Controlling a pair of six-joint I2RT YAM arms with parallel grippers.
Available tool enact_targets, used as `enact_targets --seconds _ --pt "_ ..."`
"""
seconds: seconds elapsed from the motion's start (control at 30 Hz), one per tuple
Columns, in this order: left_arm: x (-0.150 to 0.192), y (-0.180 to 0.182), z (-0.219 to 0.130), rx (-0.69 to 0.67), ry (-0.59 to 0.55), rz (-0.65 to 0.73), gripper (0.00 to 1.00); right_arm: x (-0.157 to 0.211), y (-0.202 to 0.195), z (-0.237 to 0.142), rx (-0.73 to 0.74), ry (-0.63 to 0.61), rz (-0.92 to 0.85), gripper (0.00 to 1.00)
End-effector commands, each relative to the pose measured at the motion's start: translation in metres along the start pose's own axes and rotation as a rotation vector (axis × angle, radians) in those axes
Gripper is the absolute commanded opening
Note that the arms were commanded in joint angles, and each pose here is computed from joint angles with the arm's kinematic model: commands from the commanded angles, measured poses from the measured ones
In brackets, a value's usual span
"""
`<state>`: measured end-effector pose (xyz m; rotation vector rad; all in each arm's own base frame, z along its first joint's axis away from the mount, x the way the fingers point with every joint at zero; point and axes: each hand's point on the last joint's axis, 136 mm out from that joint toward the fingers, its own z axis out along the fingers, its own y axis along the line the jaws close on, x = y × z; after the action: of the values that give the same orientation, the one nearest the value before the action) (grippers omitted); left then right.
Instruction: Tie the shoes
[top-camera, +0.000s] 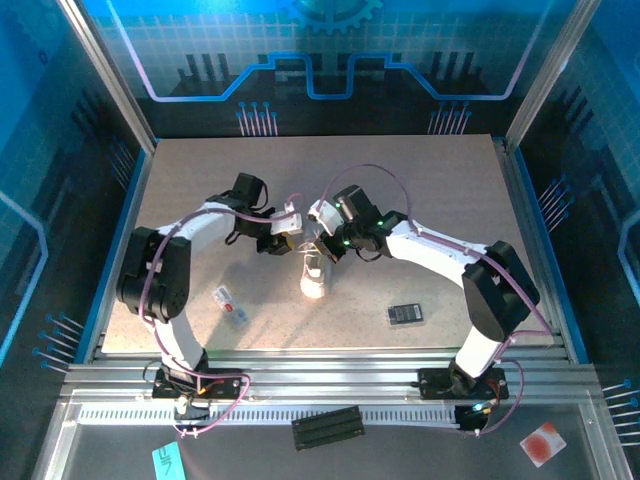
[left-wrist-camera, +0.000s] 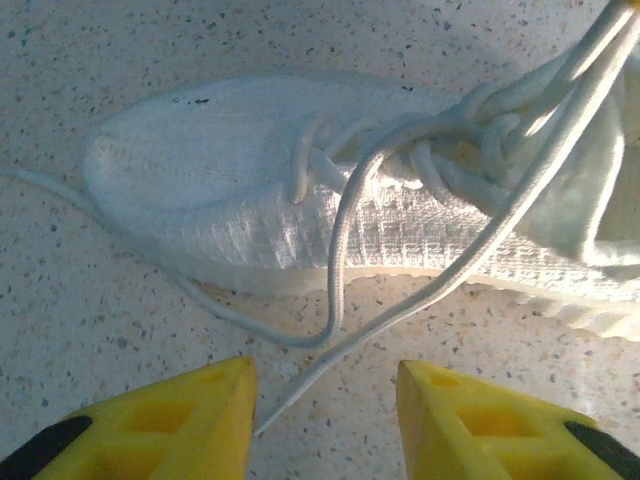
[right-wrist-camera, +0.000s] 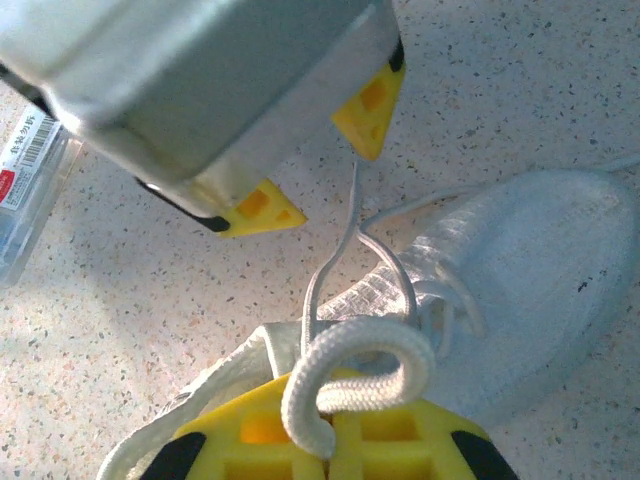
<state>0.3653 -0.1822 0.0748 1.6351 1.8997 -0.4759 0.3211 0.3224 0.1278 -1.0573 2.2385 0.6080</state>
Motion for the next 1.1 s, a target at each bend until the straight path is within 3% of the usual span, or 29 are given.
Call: enact_targets --seconds 0.0,0.47,0.57,0.63,0.7,1.07 --pt "-0.017 0.000 0.005 0.034 -0.058 0.130 0.42 -0.011 0.005 -0.014 -0.004 -0.051 -0.008 0.00" --pt "-0.018 -0.010 0.040 0.081 0.001 0.178 0.41 -0.008 0.004 -0.016 -0.001 -0.057 -0.007 0.00" --pt "-0.015 -0.003 0.042 0.056 0.019 0.159 0.33 -0.006 0.003 -0.017 0.001 -0.054 -0.006 0.00" --pt "-0.013 0.004 0.039 0.027 0.034 0.130 0.22 -0.006 0.003 -0.018 0.005 -0.056 -0.007 0.00" --pt "-0.012 0.010 0.031 -0.002 0.040 0.087 0.17 -0.004 0.001 -0.020 0.010 -0.054 -0.003 0.00" --pt "0.008 0.025 0.001 -0.096 0.107 -0.085 0.18 0.002 -0.004 -0.027 0.020 -0.072 0.008 0.00"
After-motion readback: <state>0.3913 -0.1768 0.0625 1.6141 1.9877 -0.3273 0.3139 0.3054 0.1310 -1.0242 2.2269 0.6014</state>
